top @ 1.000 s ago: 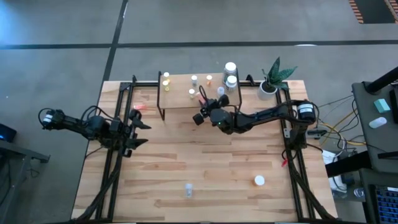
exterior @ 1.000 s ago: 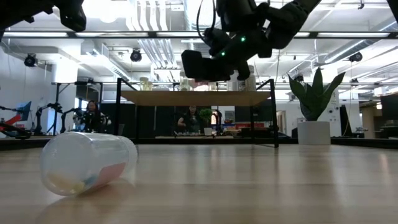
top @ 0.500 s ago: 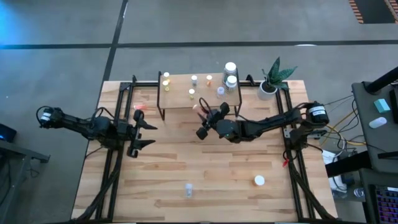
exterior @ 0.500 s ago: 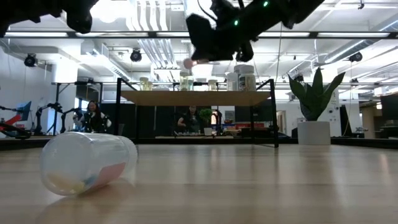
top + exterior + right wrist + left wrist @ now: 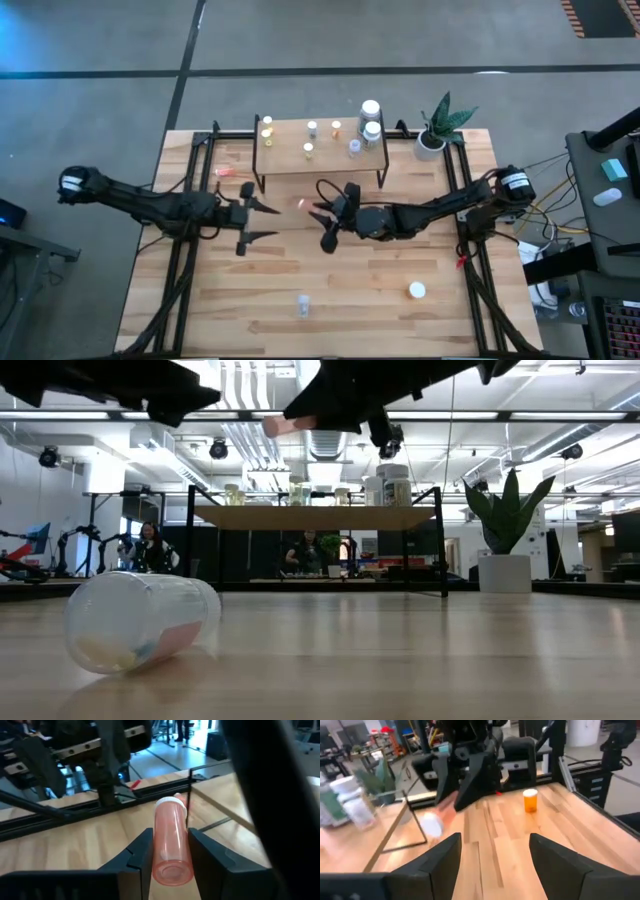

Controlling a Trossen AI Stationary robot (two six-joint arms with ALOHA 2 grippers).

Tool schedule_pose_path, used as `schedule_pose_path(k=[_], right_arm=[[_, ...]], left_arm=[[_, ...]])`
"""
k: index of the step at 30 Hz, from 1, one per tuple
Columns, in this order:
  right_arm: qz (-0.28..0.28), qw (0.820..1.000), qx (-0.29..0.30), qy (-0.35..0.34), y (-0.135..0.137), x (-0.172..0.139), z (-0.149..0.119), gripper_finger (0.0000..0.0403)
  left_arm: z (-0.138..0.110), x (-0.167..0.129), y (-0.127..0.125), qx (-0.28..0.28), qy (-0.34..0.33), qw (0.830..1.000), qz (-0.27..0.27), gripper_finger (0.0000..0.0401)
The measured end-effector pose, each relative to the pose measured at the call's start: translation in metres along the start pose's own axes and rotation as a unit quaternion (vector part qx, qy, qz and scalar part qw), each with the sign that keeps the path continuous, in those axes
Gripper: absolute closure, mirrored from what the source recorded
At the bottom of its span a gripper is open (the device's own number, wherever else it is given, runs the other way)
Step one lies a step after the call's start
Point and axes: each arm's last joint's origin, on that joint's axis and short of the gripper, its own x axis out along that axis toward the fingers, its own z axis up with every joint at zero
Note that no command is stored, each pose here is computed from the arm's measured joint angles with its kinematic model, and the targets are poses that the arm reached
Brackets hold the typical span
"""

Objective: Pick and place medicine bottles onto shelf by color
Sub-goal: Put the pink pill bottle on the shelf

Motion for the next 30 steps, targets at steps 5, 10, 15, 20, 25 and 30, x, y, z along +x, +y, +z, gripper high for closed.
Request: schedule_pose_path(k=[5,10,15,20,25,30], right_arm=[[0.038,0.999,0.005,-0.014,0.014,-0.007,0.001,0.03],[0.052,0.999,0.003,-0.013,0.021,-0.011,0.0,0.0297],[0.064,0.998,0.003,-0.015,0.028,-0.016,-0.001,0.0301],[0.079,0.997,0.009,-0.026,0.033,-0.019,0.001,0.0298],[0.089,0.996,0.013,-0.03,0.035,-0.02,0.002,0.03],[0.089,0.995,0.012,-0.029,0.035,-0.019,0.002,0.0299]], left_arm=[[0.0,0.018,0.002,0.009,0.022,1.0,0.006,0.0153],[0.006,0.029,0.006,0.011,0.014,1.0,0.018,0.0111],[0.008,0.038,0.007,0.009,0.01,1.0,0.013,0.0094],[0.006,0.048,0.004,0.017,0.016,1.0,-0.021,0.0093],[0.004,0.056,0.002,0.021,-0.001,0.999,-0.04,0.0105],[0.005,0.061,0.001,0.024,-0.015,0.998,-0.052,0.0127]])
